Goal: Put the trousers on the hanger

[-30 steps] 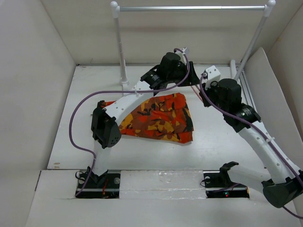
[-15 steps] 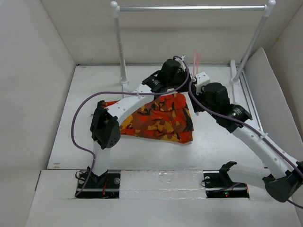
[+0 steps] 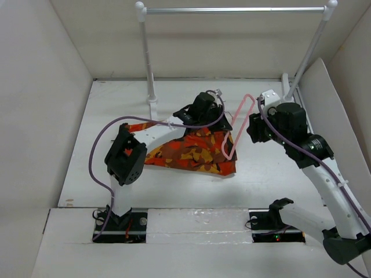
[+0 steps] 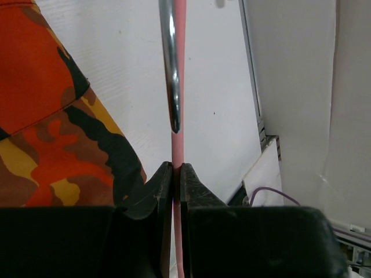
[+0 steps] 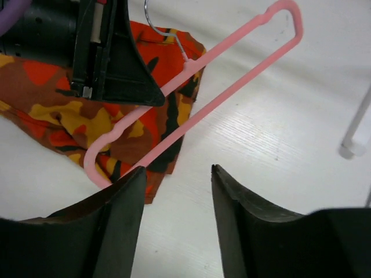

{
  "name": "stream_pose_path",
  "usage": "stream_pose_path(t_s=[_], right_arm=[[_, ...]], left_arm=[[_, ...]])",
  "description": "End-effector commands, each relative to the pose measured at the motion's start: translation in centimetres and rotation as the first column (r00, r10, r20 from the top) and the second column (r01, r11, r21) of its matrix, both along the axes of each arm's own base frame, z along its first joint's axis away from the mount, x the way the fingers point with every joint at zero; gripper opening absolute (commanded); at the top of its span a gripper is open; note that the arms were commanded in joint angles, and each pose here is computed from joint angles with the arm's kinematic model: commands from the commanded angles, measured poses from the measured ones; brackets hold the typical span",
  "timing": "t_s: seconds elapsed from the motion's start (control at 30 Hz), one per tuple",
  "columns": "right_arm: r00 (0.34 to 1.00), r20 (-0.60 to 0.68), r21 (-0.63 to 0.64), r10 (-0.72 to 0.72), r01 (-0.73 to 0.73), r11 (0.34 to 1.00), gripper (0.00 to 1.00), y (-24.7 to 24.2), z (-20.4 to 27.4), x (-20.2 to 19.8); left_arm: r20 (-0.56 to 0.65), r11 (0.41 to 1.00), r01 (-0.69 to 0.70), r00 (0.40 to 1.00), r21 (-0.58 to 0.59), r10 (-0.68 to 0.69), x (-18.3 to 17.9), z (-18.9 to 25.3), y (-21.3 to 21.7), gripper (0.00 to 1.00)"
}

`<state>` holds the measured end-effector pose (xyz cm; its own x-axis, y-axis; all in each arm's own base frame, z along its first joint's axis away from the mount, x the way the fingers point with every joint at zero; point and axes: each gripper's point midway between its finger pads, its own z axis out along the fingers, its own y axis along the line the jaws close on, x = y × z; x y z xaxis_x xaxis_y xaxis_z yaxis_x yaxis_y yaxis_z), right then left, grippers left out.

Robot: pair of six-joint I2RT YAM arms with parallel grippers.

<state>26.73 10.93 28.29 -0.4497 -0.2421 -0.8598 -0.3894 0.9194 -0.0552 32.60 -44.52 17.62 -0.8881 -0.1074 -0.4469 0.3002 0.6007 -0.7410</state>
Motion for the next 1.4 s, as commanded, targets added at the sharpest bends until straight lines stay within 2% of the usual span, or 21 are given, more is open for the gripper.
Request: stream_pose_path(t_s=[0.0,0.03,0.07,0.1,0.13,0.2,0.23,0.27,0.33,0.4,0.47,0.67,0.7,0.9,0.93,1.0,1.1,1.37], right_arm=[[0.996,-0.034,0.153,0.088,-0.082,0.985,0.52,1.9,0.6,-0.6],[0.995,-0.041,0.155,0.093,-0.085,0.984,0.29,2.1,0.1,-0.3],[0.995,-0.061,0.185,0.073,-0.060,0.981,0.13,2.3,-0.3,-0.2],[0.996,-0.069,0.186,0.053,-0.039,0.982,0.02,2.1,-0.7,0.2],[0.996,-0.071,0.185,0.052,-0.038,0.982,0.00,2.1,-0.9,0.4],[0.997,-0.067,0.192,0.038,-0.025,0.981,0.00,2.3,-1.2,1.2],[0.997,-0.070,0.204,0.032,-0.017,0.979,0.00,2.4,-1.7,1.5],[0.997,-0.066,0.220,0.034,-0.019,0.975,0.00,2.7,-1.9,1.7],[0.999,-0.043,0.231,0.013,-0.002,0.973,0.00,2.5,-2.8,2.8],[1.000,-0.022,0.234,-0.013,0.018,0.972,0.00,2.0,-3.5,4.1],[0.999,-0.054,0.245,-0.009,0.022,0.969,0.00,1.9,-5.7,4.4],[0.999,-0.042,0.303,0.010,0.004,0.953,0.00,1.1,-9.3,7.0],[0.999,-0.035,0.312,0.041,-0.028,0.950,0.04,1.3,-9.7,7.3],[0.970,-0.189,0.332,0.151,-0.081,0.940,0.31,1.9,-14.7,8.8],[0.965,-0.187,0.319,0.182,-0.116,0.941,0.33,2.1,-15.0,9.1],[0.934,-0.276,0.298,0.228,-0.143,0.944,0.38,2.2,-17.6,8.5],[0.932,-0.290,0.286,0.218,-0.133,0.949,0.39,2.0,-19.1,8.8],[0.898,-0.344,0.305,0.274,-0.169,0.937,0.48,3.4,-20.9,8.5]], left_arm=[[0.075,0.984,0.003,0.997,-0.179,0.011,-0.8,7.1,-0.1,0.00],[0.069,0.981,-0.003,0.997,-0.194,0.017,-0.8,7.2,-0.1,0.00],[0.045,0.981,-0.015,0.999,-0.192,0.024,-1.0,6.3,0.0,0.00],[0.029,0.980,-0.029,0.999,-0.198,0.035,-1.0,6.0,0.1,0.00],[0.014,0.975,-0.041,0.999,-0.219,0.046,-1.5,6.2,-0.4,0.00],[-0.005,0.974,-0.121,0.992,-0.194,0.122,-1.2,4.3,-0.2,0.00],[-0.014,0.960,-0.162,0.986,-0.230,0.163,-0.9,4.6,-0.4,0.00],[-0.037,0.954,-0.219,0.976,-0.205,0.216,-1.3,2.4,-0.1,0.00],[-0.085,0.924,-0.287,0.958,-0.254,0.274,-1.3,1.8,-0.2,0.00],[-0.121,0.918,-0.342,0.939,-0.202,0.323,-1.8,-1.5,-0.4,0.00],[-0.166,0.910,-0.377,0.922,-0.174,0.350,-2.7,-3.4,-1.1,0.00],[-0.162,0.837,-0.526,0.849,-0.154,0.504,-2.2,-5.5,-0.8,0.00],[-0.162,0.832,-0.538,0.841,-0.138,0.517,-2.3,-6.1,-0.9,0.00],[-0.167,0.796,-0.596,0.800,-0.105,0.576,-1.4,-8.1,-0.6,0.00],[-0.163,0.799,-0.594,0.801,-0.099,0.576,-1.7,-8.3,-0.7,0.00],[-0.156,0.800,-0.594,0.801,-0.090,0.577,-1.6,-8.5,-0.7,0.00],[-0.145,0.803,-0.592,0.802,-0.066,0.579,-2.2,-9.4,-0.3,0.00],[-0.118,0.818,-0.574,0.815,-0.038,0.567,-2.3,-10.0,-0.3,0.00]])
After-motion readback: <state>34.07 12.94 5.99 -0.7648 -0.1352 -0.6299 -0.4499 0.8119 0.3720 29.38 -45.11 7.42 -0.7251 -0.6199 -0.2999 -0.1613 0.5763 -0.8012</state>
